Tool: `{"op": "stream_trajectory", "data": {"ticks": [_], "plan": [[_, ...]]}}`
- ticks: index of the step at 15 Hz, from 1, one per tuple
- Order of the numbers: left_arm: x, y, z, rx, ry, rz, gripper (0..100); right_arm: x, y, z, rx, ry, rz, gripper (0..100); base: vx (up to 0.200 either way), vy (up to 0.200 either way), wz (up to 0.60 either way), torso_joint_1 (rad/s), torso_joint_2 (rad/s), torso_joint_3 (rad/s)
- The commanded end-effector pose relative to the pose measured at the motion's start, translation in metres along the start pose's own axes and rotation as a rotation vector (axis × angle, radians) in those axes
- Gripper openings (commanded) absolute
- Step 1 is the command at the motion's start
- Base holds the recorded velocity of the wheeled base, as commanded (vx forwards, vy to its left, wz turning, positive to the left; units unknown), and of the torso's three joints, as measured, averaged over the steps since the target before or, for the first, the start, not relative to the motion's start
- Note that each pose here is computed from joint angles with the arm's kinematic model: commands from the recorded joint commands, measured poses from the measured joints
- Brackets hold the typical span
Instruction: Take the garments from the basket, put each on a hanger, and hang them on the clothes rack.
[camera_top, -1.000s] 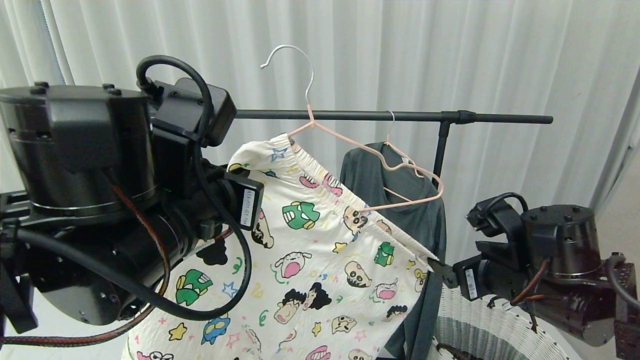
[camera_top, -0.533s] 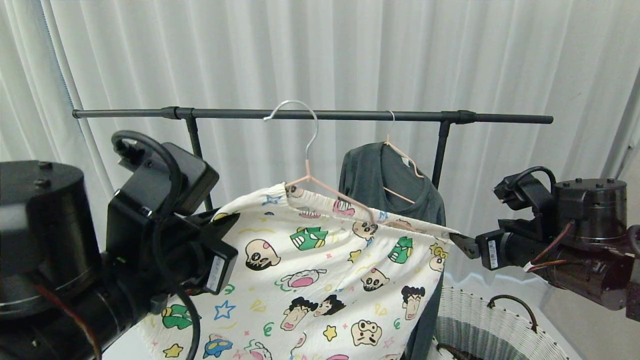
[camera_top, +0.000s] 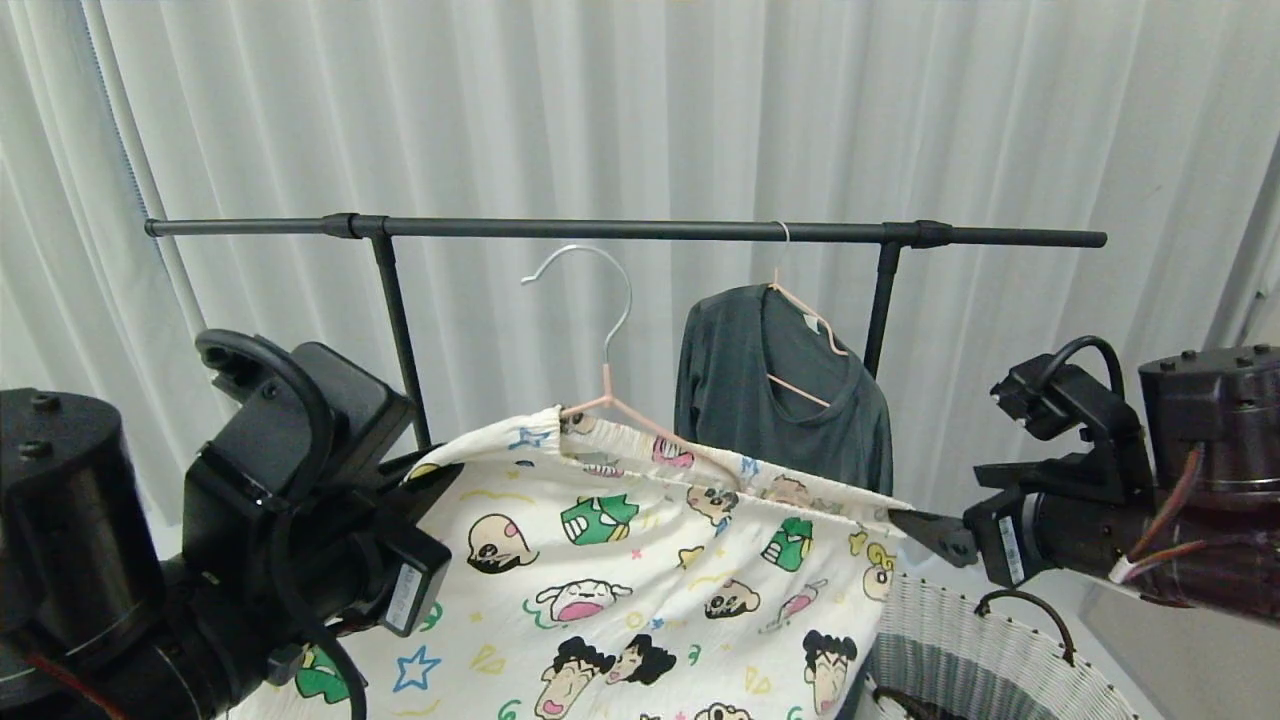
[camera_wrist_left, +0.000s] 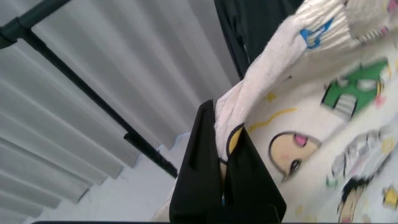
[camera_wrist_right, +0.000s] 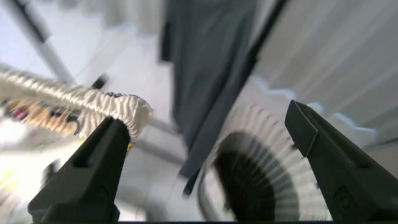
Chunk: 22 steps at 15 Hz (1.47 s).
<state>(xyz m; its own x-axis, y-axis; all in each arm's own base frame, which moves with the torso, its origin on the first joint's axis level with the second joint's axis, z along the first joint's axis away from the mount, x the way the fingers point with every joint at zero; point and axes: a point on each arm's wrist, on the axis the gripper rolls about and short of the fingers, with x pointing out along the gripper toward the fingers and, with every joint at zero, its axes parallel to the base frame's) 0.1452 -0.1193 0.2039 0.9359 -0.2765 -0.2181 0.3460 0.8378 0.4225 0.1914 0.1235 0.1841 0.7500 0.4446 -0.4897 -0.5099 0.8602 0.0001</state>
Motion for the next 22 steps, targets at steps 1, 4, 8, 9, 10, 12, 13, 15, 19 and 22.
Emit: {"op": "stream_trajectory", "data": {"ticks": [1, 4, 8, 9, 10, 12, 13, 15, 19, 22], "plan": [[0.012, -0.006, 0.003, -0.044, -0.023, -0.004, 0, -0.042, 0.024, 0.018, -0.052, -0.097, 0.215, 100, 0.000, 0.000, 0.00, 0.000, 0.00, 0.000], [0.008, -0.012, 0.003, -0.056, -0.076, -0.087, 0, -0.045, 0.039, 0.032, -0.102, -0.134, 0.304, 100, 0.000, 0.000, 0.00, 0.000, 0.00, 0.000], [0.005, -0.018, 0.002, -0.047, -0.104, -0.127, 0, -0.038, 0.051, 0.040, -0.262, -0.159, 0.392, 100, 0.000, 0.000, 0.00, 0.000, 0.00, 0.000], [0.002, -0.022, 0.003, -0.045, -0.124, -0.149, 0, -0.034, 0.058, 0.038, -0.290, -0.143, 0.428, 100, 0.000, 0.000, 0.00, 0.000, 0.00, 0.000], [0.001, -0.025, 0.004, -0.044, -0.134, -0.160, 0, -0.033, 0.060, 0.038, -0.295, -0.136, 0.438, 100, 0.000, 0.000, 0.00, 0.000, 0.00, 0.000], [-0.003, -0.031, 0.001, -0.024, -0.152, -0.190, 0, -0.023, 0.071, 0.036, -0.343, -0.078, 0.472, 100, 0.000, 0.000, 0.00, 0.000, 0.00, 0.000], [-0.004, -0.032, -0.001, 0.000, -0.155, -0.189, 0, -0.020, 0.072, 0.035, -0.366, -0.047, 0.475, 100, 0.000, 0.000, 0.00, 0.000, 0.00, 0.000], [-0.005, -0.033, -0.003, 0.056, -0.193, -0.235, 0, -0.014, 0.073, 0.036, -0.388, -0.007, 0.478, 100, 0.000, 0.000, 0.00, 0.000, 0.00, 0.000], [-0.006, -0.034, -0.002, 0.107, -0.226, -0.271, 0, -0.007, 0.078, 0.031, -0.396, 0.050, 0.490, 100, 0.000, 0.000, 0.00, 0.000, 0.00, 0.000], [-0.006, -0.034, -0.002, 0.106, -0.230, -0.270, 0, -0.006, 0.080, 0.026, -0.401, 0.088, 0.496, 100, 0.000, 0.000, 0.00, 0.000, 0.00, 0.000]]}}
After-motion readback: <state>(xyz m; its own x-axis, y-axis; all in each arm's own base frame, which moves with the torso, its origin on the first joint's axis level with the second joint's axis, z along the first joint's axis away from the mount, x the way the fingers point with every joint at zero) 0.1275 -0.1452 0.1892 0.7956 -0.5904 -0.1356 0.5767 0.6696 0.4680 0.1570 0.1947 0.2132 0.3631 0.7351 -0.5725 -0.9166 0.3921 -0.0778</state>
